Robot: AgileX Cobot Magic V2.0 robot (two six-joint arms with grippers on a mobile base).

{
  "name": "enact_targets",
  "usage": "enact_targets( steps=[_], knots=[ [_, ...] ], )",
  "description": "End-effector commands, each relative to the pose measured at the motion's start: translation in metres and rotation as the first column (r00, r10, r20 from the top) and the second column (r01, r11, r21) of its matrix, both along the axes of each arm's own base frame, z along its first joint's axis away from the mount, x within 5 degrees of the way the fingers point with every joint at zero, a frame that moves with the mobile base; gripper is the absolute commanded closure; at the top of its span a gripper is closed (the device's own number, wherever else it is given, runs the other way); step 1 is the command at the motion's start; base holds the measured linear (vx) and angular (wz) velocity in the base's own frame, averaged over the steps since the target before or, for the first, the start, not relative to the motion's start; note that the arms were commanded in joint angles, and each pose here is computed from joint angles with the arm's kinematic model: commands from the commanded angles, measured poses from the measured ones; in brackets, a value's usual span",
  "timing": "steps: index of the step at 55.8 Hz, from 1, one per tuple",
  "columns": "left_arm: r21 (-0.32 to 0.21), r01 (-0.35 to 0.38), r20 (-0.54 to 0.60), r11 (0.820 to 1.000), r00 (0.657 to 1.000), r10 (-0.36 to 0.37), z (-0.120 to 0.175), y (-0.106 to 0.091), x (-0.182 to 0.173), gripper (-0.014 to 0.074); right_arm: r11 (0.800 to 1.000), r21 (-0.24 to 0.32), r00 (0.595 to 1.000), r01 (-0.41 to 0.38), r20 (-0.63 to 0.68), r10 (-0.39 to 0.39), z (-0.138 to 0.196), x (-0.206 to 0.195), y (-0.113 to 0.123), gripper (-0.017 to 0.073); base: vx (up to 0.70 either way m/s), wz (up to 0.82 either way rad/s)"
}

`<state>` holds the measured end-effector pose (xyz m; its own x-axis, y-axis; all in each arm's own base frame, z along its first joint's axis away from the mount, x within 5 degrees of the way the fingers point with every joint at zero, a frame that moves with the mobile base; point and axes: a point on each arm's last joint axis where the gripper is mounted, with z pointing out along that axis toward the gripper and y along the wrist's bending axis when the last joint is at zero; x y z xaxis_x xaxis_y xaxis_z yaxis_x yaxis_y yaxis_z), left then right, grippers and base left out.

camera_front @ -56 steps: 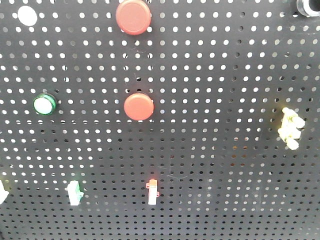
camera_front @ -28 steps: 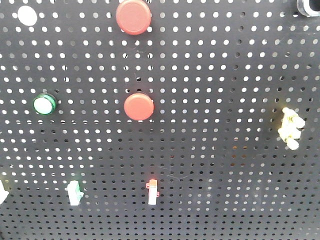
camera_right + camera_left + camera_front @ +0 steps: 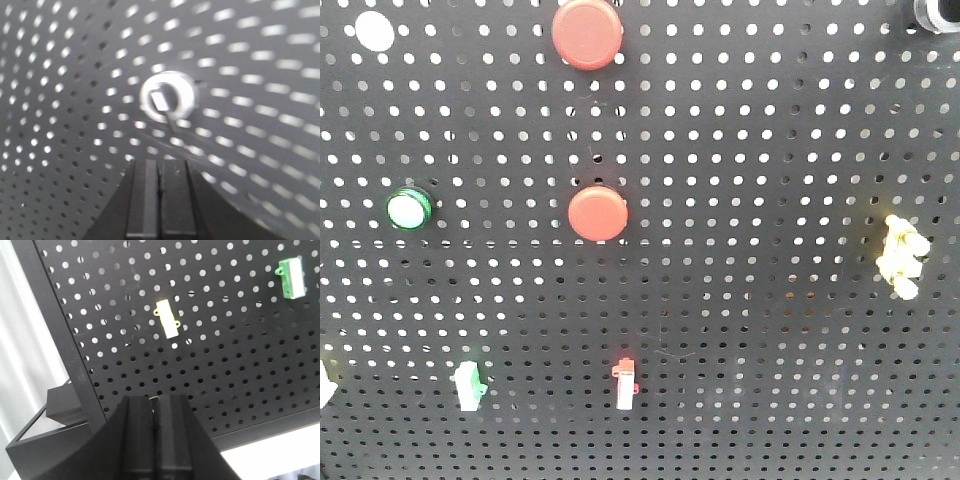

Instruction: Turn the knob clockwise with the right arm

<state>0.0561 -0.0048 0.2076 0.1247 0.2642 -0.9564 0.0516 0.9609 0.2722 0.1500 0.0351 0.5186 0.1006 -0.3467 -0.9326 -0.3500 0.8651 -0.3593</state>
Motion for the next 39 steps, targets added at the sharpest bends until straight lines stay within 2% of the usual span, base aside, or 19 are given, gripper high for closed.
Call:
enact_targets(
  steps=[1, 9, 14, 21, 26, 39],
  knots=[
    [-0.014, 0.013, 0.06, 1.0, 0.998, -0.012, -0.003, -0.001, -0.001, 0.06, 0.999, -0.04, 0.992, -0.02, 0.122, 0.024, 0.015, -0.004, 0.005, 0.0566, 0.0, 0.0],
    [-0.014, 0.013, 0.06, 1.0, 0.998, -0.012, -0.003, -0.001, -0.001, 0.06, 0.979, -0.201, 0.983, -0.031, 0.171, 0.066, 0.015, -0.007, 0.011, 0.0566, 0.0, 0.0],
    [-0.014, 0.013, 0.06, 1.0, 0.998, -0.012, -0.003, -0.001, -0.001, 0.06, 0.941, -0.339, 0.977, 0.001, 0.202, 0.072, 0.013, -0.008, 0.013, 0.0566, 0.0, 0.0],
    [-0.014, 0.013, 0.06, 1.0, 0.998, -0.012, -0.003, -0.001, -0.001, 0.06, 0.903, -0.428, 0.968, 0.039, 0.239, 0.072, 0.014, -0.008, 0.014, 0.0566, 0.0, 0.0],
    [-0.014, 0.013, 0.06, 1.0, 0.998, -0.012, -0.003, -0.001, -0.001, 0.06, 0.883, -0.461, 0.953, 0.089, 0.297, 0.059, 0.018, -0.008, 0.014, 0.0566, 0.0, 0.0],
    [-0.014, 0.013, 0.06, 1.0, 0.998, -0.012, -0.003, -0.001, -0.001, 0.06, 0.895, -0.425, 0.927, 0.136, 0.374, 0.036, 0.025, -0.008, 0.013, 0.0564, 0.0, 0.0]
  ],
)
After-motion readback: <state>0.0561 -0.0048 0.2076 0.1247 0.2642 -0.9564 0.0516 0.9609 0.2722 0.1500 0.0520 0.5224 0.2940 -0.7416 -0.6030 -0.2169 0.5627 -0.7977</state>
